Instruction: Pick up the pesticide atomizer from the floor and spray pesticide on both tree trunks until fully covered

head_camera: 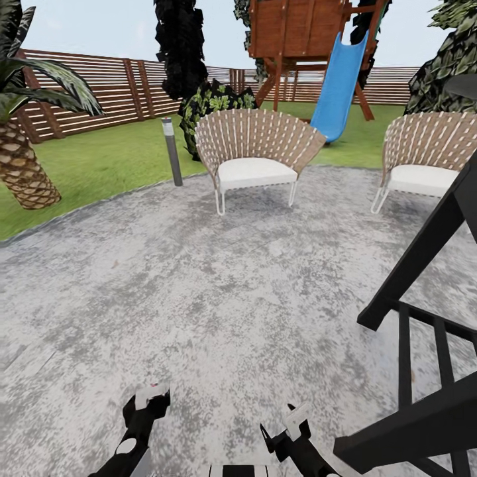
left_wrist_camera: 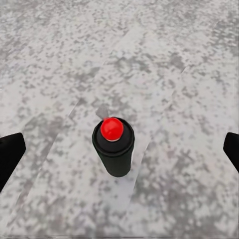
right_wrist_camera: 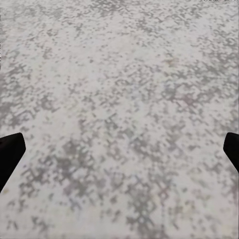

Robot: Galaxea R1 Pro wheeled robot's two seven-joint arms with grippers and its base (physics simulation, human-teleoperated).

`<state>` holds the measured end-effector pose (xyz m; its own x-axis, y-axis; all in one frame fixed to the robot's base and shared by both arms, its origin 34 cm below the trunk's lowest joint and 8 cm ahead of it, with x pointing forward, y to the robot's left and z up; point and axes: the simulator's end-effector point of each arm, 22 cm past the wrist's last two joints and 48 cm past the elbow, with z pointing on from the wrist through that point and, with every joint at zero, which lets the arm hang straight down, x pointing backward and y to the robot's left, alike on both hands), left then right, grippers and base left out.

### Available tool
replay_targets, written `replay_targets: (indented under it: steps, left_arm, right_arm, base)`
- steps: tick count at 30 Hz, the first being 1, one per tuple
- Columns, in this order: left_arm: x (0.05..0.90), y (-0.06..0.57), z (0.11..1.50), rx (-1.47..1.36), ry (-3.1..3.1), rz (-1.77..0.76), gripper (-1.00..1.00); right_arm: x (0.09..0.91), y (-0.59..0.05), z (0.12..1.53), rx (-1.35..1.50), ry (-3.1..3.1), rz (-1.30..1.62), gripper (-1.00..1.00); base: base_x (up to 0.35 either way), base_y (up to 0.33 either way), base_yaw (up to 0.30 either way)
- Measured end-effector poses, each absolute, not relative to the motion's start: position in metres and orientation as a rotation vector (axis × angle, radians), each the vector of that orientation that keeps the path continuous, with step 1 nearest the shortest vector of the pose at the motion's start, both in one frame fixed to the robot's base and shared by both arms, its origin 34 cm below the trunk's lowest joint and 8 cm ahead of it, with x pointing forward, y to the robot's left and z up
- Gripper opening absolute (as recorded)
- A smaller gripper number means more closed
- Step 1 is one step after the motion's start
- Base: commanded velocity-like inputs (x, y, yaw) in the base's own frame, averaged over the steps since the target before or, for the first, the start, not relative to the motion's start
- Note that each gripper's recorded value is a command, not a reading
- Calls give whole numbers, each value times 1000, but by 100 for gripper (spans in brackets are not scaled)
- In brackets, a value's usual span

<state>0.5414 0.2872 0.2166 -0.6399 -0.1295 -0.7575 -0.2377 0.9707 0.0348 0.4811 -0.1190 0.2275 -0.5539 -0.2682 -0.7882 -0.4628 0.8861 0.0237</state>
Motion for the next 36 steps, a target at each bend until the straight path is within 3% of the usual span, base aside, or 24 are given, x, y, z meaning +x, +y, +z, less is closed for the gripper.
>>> replay_targets:
  steps: [15, 27, 36]
  left_arm:
    - [542, 287, 216, -254, 2272, 165, 100]
    - [542, 287, 216, -254, 2272, 165, 100]
    - [543, 286, 217, -252, 2271, 164, 100]
  right_arm:
    - [481, -119, 227, -522, 2189, 286, 100]
    - [481, -119, 227, -522, 2188, 286, 100]
    - [481, -119, 227, -524, 2189, 286, 100]
  base:
    - [5, -39, 61]
    - [0, 0, 219]
    - [0, -2, 16]
